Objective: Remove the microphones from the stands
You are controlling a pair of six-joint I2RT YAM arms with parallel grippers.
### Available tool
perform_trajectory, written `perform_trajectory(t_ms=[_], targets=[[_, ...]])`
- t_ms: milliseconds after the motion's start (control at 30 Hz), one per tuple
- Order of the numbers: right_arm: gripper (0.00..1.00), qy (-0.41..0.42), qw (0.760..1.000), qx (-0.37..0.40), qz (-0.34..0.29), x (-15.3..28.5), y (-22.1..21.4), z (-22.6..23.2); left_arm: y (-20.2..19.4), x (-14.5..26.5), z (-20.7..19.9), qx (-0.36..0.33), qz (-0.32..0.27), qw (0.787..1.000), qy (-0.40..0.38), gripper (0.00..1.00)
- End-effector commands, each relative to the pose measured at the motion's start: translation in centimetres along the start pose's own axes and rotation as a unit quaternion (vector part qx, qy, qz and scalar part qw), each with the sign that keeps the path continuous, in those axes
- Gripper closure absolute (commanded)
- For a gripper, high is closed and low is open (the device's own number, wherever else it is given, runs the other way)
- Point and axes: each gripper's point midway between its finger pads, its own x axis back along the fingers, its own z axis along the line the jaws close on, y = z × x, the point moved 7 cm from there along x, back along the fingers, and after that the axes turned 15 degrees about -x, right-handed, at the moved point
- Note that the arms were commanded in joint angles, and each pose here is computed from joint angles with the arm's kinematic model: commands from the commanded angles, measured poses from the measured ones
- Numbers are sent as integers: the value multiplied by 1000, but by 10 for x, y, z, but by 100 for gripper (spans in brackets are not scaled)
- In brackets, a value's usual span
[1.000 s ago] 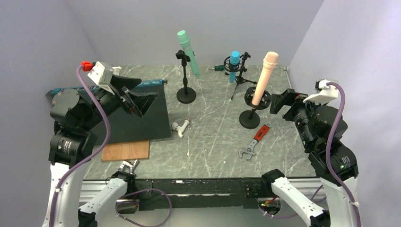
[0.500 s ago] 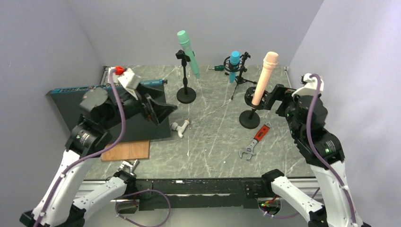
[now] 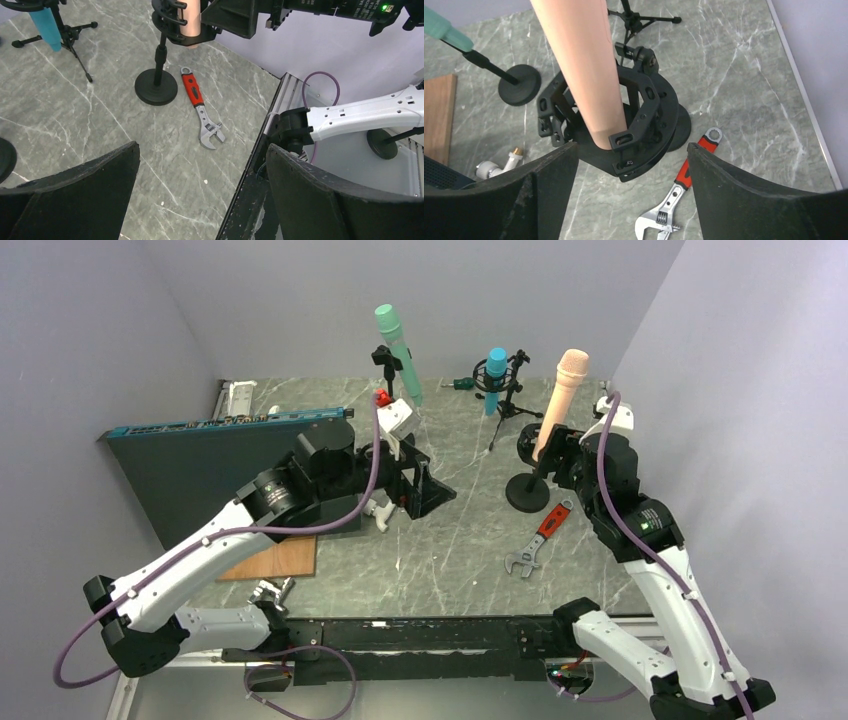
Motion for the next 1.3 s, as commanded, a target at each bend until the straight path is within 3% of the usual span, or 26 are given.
perform_trajectory(t_ms=[0, 167, 433, 867, 1033, 1267], targets=[[24, 1, 999, -14, -41, 2, 11, 0, 33, 7, -5, -21, -63, 998, 12, 1], [38, -20, 999, 8, -49, 5, 13, -8, 24, 4, -8, -9, -64, 998, 9, 1], [45, 10, 998, 38, -41, 1, 11, -2, 19, 1, -10, 2, -61, 998, 3, 1], [44, 24, 998, 60, -24, -10, 7, 5, 15, -4, -9, 23, -43, 999, 10, 1], [47, 25, 998, 57, -19, -9, 5, 3, 43, -28, -16, 61, -58, 996, -39, 1], [47, 4, 998, 52, -28, -8, 6, -1, 68, -59, -14, 58, -58, 995, -63, 3]])
